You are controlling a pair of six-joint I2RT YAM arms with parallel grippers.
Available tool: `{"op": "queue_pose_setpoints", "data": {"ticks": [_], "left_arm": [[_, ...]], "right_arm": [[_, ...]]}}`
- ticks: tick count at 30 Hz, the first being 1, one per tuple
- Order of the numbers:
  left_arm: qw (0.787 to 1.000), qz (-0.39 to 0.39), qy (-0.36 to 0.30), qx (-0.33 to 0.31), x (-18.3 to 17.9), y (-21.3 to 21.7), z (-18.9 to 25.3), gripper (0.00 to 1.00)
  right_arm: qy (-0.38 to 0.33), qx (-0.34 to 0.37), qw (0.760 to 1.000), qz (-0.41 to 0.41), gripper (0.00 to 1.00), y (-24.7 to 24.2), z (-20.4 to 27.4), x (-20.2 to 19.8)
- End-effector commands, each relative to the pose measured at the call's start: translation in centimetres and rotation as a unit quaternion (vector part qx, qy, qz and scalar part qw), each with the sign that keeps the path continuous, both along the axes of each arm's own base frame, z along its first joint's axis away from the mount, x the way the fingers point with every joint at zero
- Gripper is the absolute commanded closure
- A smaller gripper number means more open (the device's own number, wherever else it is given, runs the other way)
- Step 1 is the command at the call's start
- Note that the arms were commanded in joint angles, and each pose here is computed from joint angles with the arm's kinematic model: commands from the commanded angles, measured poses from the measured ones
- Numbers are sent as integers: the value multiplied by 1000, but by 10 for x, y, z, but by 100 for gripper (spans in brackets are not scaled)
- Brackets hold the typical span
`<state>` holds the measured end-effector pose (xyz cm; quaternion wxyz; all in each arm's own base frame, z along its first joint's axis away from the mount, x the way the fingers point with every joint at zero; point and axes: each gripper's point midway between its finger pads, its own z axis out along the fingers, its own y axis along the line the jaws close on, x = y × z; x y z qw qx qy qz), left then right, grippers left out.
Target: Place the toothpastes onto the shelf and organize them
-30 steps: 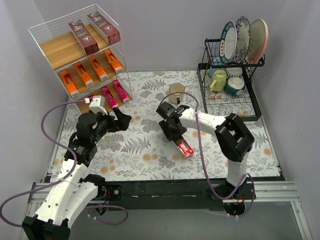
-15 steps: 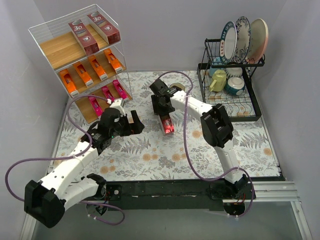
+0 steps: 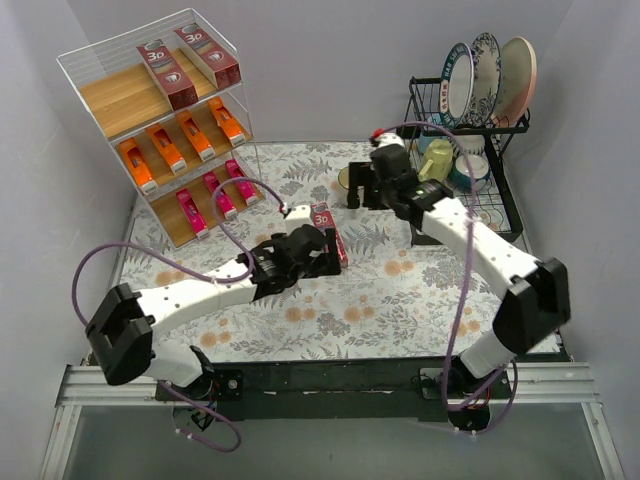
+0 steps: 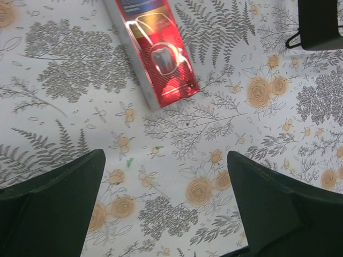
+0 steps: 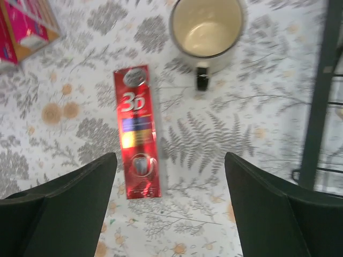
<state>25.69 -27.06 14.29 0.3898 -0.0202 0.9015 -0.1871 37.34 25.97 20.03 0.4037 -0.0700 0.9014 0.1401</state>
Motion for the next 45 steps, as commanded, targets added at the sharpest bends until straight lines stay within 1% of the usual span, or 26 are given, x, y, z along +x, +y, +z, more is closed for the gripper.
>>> {"op": "queue_pose_setpoints", "data": {"ticks": [1,2,3,4,5,6,7,8,9,12,14,15,16,19,20,27,35,38,41,45], "left_arm": [[997,58,-48,5,16,-28,21,2],[996,67,-56,14,15,-33,21,2],[995,75,-49,40,17,-36,7,2],[994,87,-54,32,21,-43,13,2],[993,98,-61,40,22,-45,12,2],[992,102,-54,61,24,-46,-2,2],[991,105,-51,64,25,-47,-5,2],[990,111,-58,67,30,-50,-4,2],[988,114,-56,84,32,-50,-15,2],[984,130,-70,97,42,-52,-18,2],[981,133,-72,119,46,-53,-32,2],[978,140,-82,128,51,-53,-31,2],[976,143,-81,142,53,-52,-40,2],[974,150,-82,152,61,-56,-47,2],[971,153,-78,164,64,-55,-57,2],[967,182,-77,163,76,-53,-84,2],[968,186,-93,141,77,-50,-102,16],[968,190,-105,127,80,-51,-101,18],[967,190,-114,125,80,-49,-107,20],[964,187,-123,141,81,-44,-115,25]], "right_arm": [[-68,-3,995,-72,9,-65,22,0],[-97,13,992,-84,9,-78,43,-6],[-103,9,989,-104,9,-95,42,-9],[-102,-8,987,-123,9,-111,31,-17],[-125,-1,983,-135,9,-124,45,-27],[-133,-3,980,-149,9,-134,47,-32],[-130,-20,977,-166,9,-148,34,-40],[-153,-9,973,-174,9,-158,48,-50],[-160,-15,971,-179,9,-165,48,-57],[-182,-19,965,-189,9,-185,44,-81],[-202,-17,962,-185,10,-194,41,-96],[-210,-17,961,-181,10,-196,41,-99],[-224,-15,958,-177,10,-199,45,-105],[-216,-29,960,-178,11,-207,29,-115],[-215,-31,960,-177,11,-208,26,-117],[-221,-39,960,-168,12,-211,15,-122],[-237,-30,958,-158,14,-210,16,-127],[-244,-28,957,-156,14,-210,19,-127],[-246,-27,957,-153,15,-210,20,-127],[-251,-24,956,-150,15,-209,21,-128]]}}
